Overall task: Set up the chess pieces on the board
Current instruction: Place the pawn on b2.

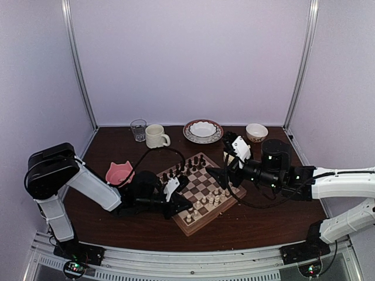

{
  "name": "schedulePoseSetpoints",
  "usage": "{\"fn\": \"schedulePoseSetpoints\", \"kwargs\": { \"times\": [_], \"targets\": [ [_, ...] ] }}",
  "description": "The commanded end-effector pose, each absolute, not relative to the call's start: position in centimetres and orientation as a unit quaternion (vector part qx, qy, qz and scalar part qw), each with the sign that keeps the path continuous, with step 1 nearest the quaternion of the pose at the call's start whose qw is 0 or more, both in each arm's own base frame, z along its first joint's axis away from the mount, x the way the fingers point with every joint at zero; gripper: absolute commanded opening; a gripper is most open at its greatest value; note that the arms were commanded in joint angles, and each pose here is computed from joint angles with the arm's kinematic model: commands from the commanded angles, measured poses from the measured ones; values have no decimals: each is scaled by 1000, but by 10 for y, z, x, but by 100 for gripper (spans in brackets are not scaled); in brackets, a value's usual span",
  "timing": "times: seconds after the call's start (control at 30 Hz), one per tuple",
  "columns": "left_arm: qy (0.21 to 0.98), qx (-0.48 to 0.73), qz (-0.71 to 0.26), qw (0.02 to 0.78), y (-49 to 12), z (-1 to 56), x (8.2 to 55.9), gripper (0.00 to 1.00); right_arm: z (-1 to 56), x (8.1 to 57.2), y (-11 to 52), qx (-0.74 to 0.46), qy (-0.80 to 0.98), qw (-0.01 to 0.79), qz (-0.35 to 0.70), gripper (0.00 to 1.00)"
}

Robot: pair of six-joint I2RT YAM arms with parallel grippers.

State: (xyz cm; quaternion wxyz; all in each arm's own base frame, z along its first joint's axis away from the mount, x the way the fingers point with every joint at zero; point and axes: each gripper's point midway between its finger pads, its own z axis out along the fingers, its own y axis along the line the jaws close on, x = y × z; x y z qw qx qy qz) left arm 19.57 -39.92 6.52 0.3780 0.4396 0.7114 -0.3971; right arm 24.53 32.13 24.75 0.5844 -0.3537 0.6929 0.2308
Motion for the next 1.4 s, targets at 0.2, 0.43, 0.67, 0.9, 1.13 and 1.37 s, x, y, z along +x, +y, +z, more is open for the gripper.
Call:
{"fn": "schedulePoseSetpoints", "kwargs": {
  "times": [0.2,0.43,0.67,0.9,1.13,1.37],
  "targets": [
    [702,450,-397,384,-408,68,197,4,259,244,314,-344,682,601,235,100],
    [706,450,-395,378,-409,65,198,13,260,243,314,-346,681,601,236,99],
    [707,448,-396,377,-410,65,198,23,259,243,314,-346,681,601,235,100],
    [705,448,-398,379,-410,67,198,24,260,243,314,-346,680,602,235,99],
    [705,452,-399,374,-410,68,195,15,260,242,313,-347,680,601,235,99],
    [702,455,-403,370,-411,69,193,15,260,243,314,-348,680,601,234,100]
  ]
}}
